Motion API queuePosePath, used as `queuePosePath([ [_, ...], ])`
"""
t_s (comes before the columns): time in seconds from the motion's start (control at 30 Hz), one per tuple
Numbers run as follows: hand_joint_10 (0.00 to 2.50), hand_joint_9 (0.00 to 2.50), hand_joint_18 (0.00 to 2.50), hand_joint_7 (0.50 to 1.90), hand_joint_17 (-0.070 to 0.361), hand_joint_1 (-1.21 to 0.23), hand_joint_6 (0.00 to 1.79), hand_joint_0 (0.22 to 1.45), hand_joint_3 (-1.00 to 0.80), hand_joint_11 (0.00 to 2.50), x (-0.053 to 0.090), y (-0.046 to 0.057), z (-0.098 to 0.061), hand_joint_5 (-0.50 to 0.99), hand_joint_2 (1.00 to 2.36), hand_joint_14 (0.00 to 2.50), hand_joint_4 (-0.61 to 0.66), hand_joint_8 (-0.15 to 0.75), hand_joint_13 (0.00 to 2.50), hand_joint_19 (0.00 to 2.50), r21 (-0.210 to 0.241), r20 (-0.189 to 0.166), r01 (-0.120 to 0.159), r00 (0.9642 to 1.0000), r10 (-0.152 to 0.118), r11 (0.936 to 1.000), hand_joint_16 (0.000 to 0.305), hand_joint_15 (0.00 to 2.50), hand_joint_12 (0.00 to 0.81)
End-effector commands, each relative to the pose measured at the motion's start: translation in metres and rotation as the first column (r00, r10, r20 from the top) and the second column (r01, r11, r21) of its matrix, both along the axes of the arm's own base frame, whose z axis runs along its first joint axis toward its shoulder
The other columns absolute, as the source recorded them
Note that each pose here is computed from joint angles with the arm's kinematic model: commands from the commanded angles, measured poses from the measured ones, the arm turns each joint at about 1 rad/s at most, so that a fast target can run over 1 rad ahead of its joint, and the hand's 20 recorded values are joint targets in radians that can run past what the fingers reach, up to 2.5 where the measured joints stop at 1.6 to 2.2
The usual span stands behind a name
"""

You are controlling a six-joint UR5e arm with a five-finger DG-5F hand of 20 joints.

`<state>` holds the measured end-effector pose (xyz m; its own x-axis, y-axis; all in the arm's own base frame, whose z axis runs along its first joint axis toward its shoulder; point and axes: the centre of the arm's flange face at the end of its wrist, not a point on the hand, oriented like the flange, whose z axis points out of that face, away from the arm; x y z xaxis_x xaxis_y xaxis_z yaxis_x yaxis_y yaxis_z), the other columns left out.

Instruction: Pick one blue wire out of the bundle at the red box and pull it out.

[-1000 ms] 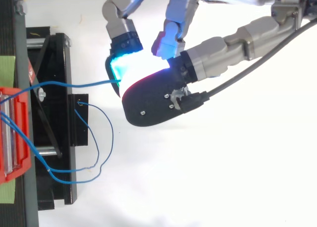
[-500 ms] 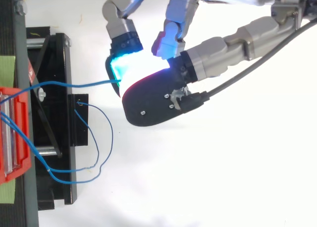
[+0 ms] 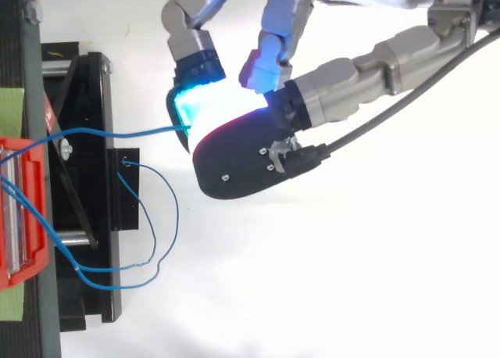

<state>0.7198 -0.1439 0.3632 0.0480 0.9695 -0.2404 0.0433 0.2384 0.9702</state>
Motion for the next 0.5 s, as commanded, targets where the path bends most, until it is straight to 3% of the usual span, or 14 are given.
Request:
queuePosePath([
  [0.0,0.02,1.36,1.07,1.16,0.129,-0.91,0.95,0.67,0.16,0.76,0.0000,0.0002,-0.0001,-0.05,1.17,0.02,-0.10,0.364,1.15,0.58,-0.001,0.000,0.000,1.0000,0.000,1.0000,0.057,0.78,0.460],
  [0.47,0.02,1.36,1.08,1.17,0.129,-0.91,0.95,0.68,0.17,0.77,0.0000,0.0002,-0.0001,-0.05,1.16,0.02,-0.10,0.361,1.15,0.59,0.001,0.000,0.000,1.0000,0.000,1.0000,0.057,0.78,0.460],
])
